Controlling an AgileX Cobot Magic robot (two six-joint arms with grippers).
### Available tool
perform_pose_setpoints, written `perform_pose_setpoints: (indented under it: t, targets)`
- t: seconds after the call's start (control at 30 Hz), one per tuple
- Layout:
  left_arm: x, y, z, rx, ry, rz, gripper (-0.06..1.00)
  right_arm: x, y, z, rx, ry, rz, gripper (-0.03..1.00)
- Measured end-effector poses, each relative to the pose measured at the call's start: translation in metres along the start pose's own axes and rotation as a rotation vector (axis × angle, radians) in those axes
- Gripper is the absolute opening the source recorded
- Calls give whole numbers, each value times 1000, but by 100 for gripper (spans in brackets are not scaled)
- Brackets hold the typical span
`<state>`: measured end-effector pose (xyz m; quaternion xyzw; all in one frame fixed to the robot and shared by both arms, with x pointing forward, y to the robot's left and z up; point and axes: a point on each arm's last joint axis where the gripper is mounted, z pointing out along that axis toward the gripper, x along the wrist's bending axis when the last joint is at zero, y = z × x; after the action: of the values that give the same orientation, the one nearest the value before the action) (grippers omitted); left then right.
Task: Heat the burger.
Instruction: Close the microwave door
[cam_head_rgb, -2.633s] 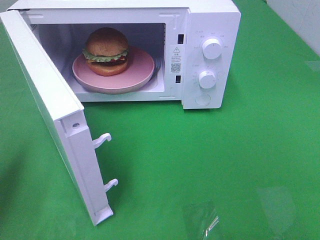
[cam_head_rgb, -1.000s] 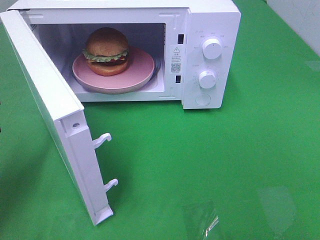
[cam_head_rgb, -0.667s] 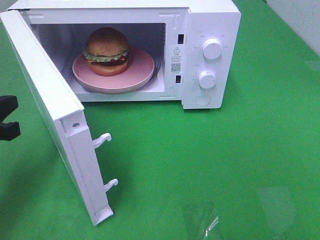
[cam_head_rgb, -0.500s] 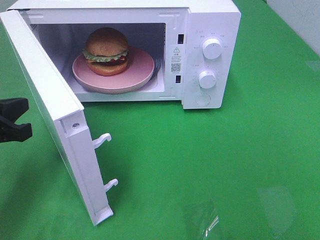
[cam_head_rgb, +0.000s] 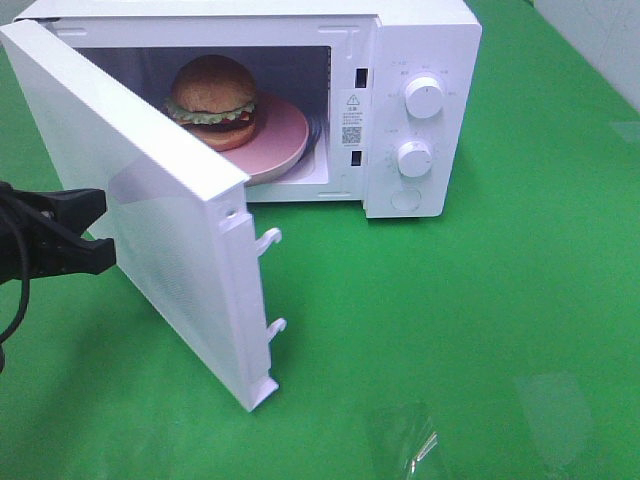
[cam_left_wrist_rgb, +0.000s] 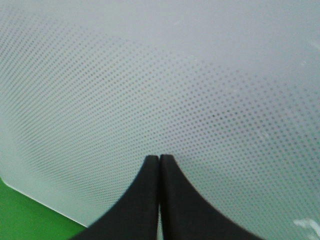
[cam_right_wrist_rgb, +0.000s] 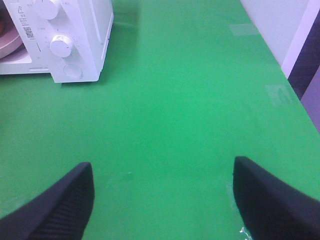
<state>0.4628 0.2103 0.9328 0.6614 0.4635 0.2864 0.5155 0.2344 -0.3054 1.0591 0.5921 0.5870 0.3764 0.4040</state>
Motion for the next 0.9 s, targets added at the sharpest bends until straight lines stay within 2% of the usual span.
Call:
perform_pose_setpoints:
  t: [0.33,0.73,0.9]
  targets:
    - [-29,7,25,-19,-74,16,0,0,0,0,0,0,0,75]
    - [-55,12,51,-30,-92,5,0,0,0,0,0,0,0,75]
    - [-67,19,68,-21,-110,29,0,0,0,0,0,0,0,75]
